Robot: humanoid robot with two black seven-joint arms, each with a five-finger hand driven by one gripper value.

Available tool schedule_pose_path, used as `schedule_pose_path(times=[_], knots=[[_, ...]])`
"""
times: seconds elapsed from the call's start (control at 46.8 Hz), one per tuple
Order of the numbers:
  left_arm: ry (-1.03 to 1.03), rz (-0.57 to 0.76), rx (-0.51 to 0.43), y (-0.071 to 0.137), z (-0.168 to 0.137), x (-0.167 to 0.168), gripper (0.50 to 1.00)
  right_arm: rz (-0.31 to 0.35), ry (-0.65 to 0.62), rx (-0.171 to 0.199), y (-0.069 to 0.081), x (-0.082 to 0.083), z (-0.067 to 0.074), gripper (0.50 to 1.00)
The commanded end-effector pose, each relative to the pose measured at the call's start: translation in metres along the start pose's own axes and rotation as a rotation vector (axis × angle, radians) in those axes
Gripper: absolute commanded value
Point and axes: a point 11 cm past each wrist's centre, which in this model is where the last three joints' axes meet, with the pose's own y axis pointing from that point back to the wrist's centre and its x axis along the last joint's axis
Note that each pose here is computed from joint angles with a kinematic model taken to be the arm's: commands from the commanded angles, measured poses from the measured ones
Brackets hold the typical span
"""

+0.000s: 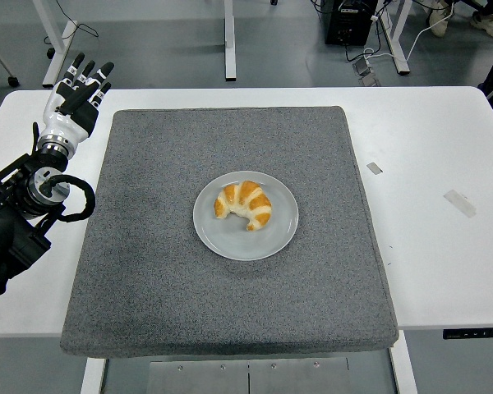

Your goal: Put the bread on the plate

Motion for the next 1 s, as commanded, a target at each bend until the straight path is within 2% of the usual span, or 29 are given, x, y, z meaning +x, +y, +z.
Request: schedule_pose_path(times=[0.0, 0.321, 0.769, 0.983], knots=[[0.001, -0.005, -0.003, -0.001, 0.002, -0.002, 0.978, -0.015, -0.006, 0.005, -0.001, -0.005, -0.003, 1.0], [-0.003, -0.037, -0.024, -0.009, 0.013, -0.019, 0.978, -0.019, -0.001, 0.005, 0.0, -0.006, -0.003, 1.0], [0.035, -0.055, -0.015, -0.01, -0.006, -0.038, 0.978, -0.014, -0.002, 0.002, 0.0, -0.005, -0.001, 1.0], [0.076, -0.042, -0.045, -0.011, -0.008, -0.041, 0.978, -0.014, -0.002, -0.001, 0.0, -0.005, 0.001, 1.0]])
